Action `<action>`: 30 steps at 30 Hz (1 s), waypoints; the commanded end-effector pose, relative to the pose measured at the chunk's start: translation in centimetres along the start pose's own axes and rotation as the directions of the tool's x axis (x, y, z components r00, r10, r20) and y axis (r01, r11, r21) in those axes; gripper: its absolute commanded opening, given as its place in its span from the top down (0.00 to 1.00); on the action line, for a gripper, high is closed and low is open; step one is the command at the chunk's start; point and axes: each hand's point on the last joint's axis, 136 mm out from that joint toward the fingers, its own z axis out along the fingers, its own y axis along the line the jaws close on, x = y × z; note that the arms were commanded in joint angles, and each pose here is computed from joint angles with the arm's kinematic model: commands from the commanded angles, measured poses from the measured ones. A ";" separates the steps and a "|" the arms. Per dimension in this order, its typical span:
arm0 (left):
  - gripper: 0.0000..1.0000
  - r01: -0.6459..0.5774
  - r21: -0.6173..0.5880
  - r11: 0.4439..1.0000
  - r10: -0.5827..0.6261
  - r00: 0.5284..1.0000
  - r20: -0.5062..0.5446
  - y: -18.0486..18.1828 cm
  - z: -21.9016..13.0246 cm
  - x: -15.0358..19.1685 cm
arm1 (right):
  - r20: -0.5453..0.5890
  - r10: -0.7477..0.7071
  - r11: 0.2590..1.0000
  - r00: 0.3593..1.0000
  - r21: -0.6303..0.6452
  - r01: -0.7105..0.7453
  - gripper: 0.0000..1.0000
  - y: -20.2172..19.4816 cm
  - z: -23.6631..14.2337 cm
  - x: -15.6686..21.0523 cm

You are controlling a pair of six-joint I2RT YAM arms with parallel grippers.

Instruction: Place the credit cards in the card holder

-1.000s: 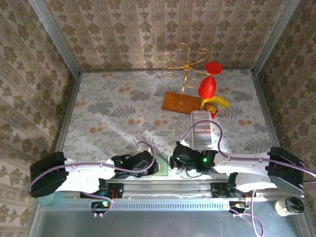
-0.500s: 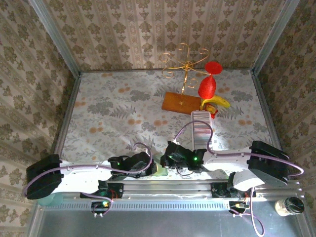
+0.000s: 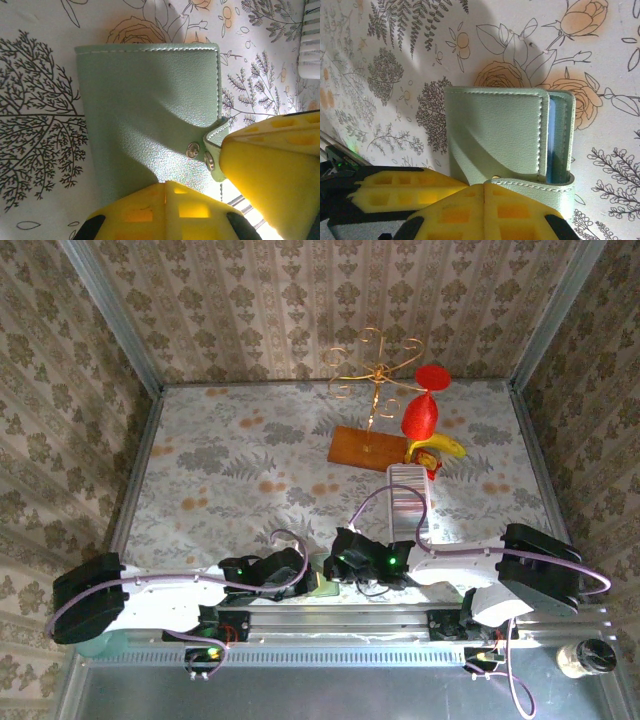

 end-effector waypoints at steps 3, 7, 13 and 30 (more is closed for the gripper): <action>1.00 0.008 -0.060 0.998 -0.008 1.000 -0.012 1.8 0.1 0.6 | -0.002 -0.009 0.999 1.000 0.044 0.010 1.00 -0.4 0.4 0.1; 1.00 0.010 -0.059 0.998 -0.011 1.000 -0.012 1.8 0.1 0.6 | -0.006 0.001 1.000 1.000 0.030 -0.001 1.00 -0.1 0.9 0.2; 1.00 0.010 -0.059 0.998 -0.011 1.000 -0.012 1.8 0.1 0.6 | -0.012 -0.001 0.998 1.000 0.056 0.001 1.00 -0.6 1.3 0.3; 1.00 0.012 -0.057 0.998 -0.012 1.000 -0.012 1.8 0.1 0.7 | 0.039 0.007 1.000 0.999 0.030 -0.008 1.00 -0.2 0.5 -0.6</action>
